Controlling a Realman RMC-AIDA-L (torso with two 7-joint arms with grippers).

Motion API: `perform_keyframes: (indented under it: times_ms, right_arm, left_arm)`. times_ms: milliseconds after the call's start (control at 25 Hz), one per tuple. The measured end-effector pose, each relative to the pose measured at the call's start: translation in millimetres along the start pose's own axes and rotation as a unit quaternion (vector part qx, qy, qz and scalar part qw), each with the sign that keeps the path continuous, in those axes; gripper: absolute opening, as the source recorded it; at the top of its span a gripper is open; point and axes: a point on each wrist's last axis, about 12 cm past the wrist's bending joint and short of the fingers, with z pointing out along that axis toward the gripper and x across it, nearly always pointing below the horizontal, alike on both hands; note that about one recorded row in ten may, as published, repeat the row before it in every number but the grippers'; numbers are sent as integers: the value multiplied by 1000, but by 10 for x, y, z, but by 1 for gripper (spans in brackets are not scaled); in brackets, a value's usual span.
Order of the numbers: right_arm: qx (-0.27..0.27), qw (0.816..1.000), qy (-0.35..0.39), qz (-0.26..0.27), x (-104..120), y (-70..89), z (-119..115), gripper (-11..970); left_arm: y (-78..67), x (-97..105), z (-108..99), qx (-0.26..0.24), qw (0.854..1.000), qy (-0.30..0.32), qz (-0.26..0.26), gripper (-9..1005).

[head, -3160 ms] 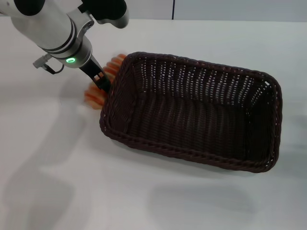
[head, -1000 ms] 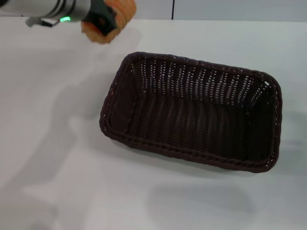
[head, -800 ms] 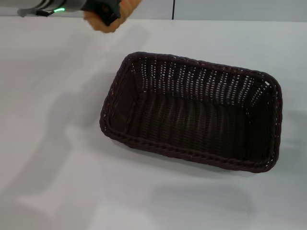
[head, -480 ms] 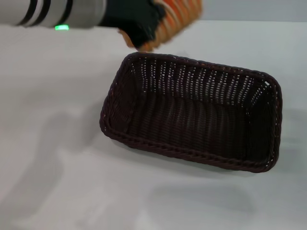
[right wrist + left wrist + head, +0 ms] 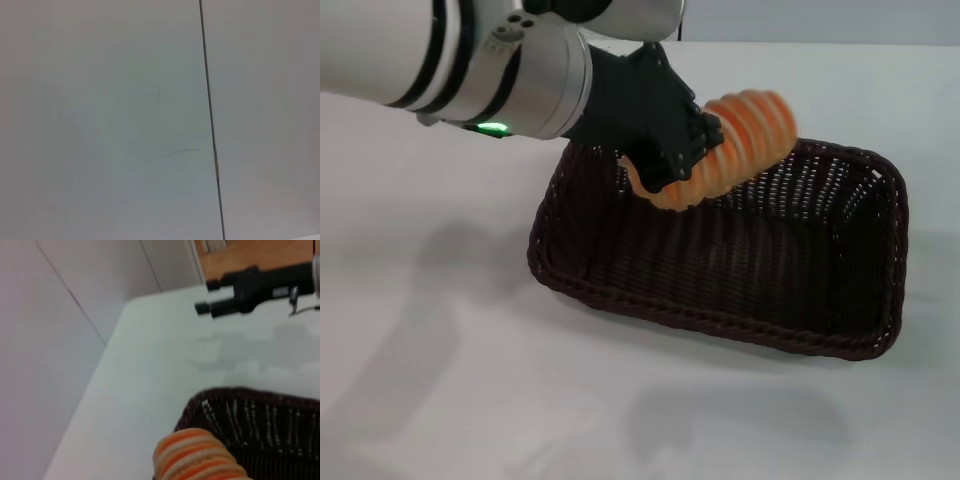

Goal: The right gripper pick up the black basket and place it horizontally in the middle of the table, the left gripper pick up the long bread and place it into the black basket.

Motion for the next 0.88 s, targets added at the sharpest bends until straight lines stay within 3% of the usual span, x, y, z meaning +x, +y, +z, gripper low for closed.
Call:
perform_keyframes:
  times_ms: [80,240,400,440,480,520,640,760,880]
  right_arm:
    - [-2,1000,1,-3,-1,7,-5,785]
    - [-4,1000,2,-5,-1,14,-11,784]
    - [-4,1000,3,-5,3,16,-13,784]
    - [-4,1000,3,-5,3,17,-13,784]
    - [-4,1000,3,-5,1,19,-9,785]
    - [-5,1000,3,-5,2,22,-5,785]
    - [-9,1000,7,-7,10,31,11,785]
    - [-12,1000,15,-9,19,29,32,785]
    - [-9,1000,18,-11,35,8,39,785]
  left_arm:
    - [67,57,115,6,1000,9,-19,22]
    - [82,76,133,3,1000,7,-20,75]
    - [120,111,153,-1,1000,6,-23,196]
    - [144,120,150,-9,1000,6,-23,226]
    - [306,187,127,-74,997,2,-33,264]
    - [306,187,127,-74,997,2,-33,302]
    - [699,431,55,-242,969,3,-53,415]
    - [1094,780,-16,-401,914,-16,-65,518]
    - [1289,1105,-35,-485,870,-41,-81,615]
